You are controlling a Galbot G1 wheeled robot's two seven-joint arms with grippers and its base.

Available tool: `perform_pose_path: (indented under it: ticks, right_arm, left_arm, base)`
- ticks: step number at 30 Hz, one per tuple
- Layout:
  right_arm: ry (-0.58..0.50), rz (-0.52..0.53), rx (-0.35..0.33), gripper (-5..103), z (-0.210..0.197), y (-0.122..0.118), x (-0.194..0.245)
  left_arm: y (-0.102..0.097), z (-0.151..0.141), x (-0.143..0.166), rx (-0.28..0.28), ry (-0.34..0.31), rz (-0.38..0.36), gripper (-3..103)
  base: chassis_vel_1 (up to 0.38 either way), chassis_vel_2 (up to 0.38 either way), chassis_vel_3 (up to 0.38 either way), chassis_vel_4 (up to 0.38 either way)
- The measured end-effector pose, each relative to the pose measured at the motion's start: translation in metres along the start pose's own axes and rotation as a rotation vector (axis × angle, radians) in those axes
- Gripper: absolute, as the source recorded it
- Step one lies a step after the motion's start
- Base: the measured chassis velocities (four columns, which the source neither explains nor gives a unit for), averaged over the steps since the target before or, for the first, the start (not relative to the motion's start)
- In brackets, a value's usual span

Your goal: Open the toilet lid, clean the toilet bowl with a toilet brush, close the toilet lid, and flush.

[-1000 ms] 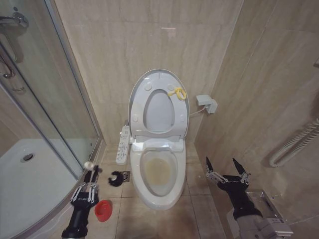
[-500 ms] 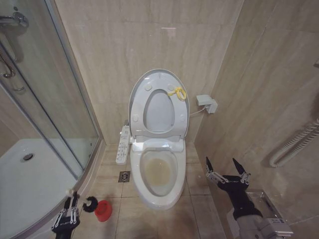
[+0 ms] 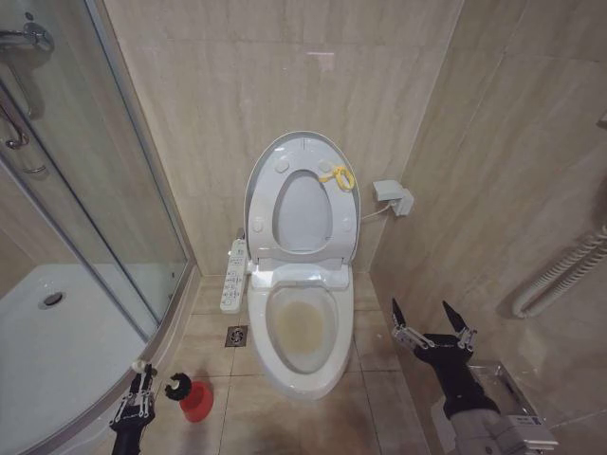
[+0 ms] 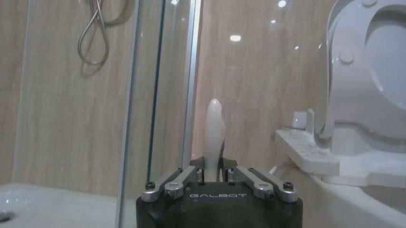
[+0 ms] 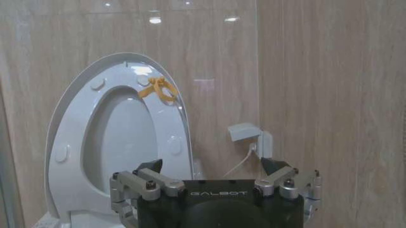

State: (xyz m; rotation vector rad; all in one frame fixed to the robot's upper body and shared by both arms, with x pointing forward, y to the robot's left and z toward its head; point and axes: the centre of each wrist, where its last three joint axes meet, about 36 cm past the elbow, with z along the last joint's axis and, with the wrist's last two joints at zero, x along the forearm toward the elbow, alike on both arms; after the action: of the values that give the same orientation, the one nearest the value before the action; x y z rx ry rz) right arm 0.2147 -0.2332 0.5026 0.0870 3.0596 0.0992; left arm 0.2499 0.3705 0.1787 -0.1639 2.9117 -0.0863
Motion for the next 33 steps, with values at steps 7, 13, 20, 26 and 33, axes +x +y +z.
perform_pose_path:
  ticks: [7, 13, 20, 26, 33]
  right_arm:
    - [0.0, 0.0, 0.0, 100, 0.0, 0.0, 0.0]
    - [0.0, 0.0, 0.0, 100, 0.0, 0.0, 0.0]
    - [0.0, 0.0, 0.0, 100, 0.0, 0.0, 0.0]
    - [0.0, 0.0, 0.0, 100, 0.0, 0.0, 0.0]
    - [0.0, 0.0, 0.0, 100, 0.0, 0.0, 0.0]
  left_arm:
    - [0.005, 0.019, -0.009, 0.028, 0.024, 0.017, 18]
    - [0.007, 0.039, -0.012, 0.045, 0.066, 0.026, 18]
    - [0.012, 0.057, -0.009, 0.047, 0.118, 0.015, 18]
    - [0.02, 0.068, -0.003, 0.044, 0.16, 0.0, 18]
    - [0.023, 0.077, -0.001, 0.041, 0.189, -0.011, 18]
  base:
    - [0.0, 0.0, 0.0, 0.0]
    - [0.0, 0.0, 0.0, 0.0]
    - [0.0, 0.0, 0.0, 0.0]
    - [0.0, 0.0, 0.0, 0.0]
    - [0.0, 0.0, 0.0, 0.0]
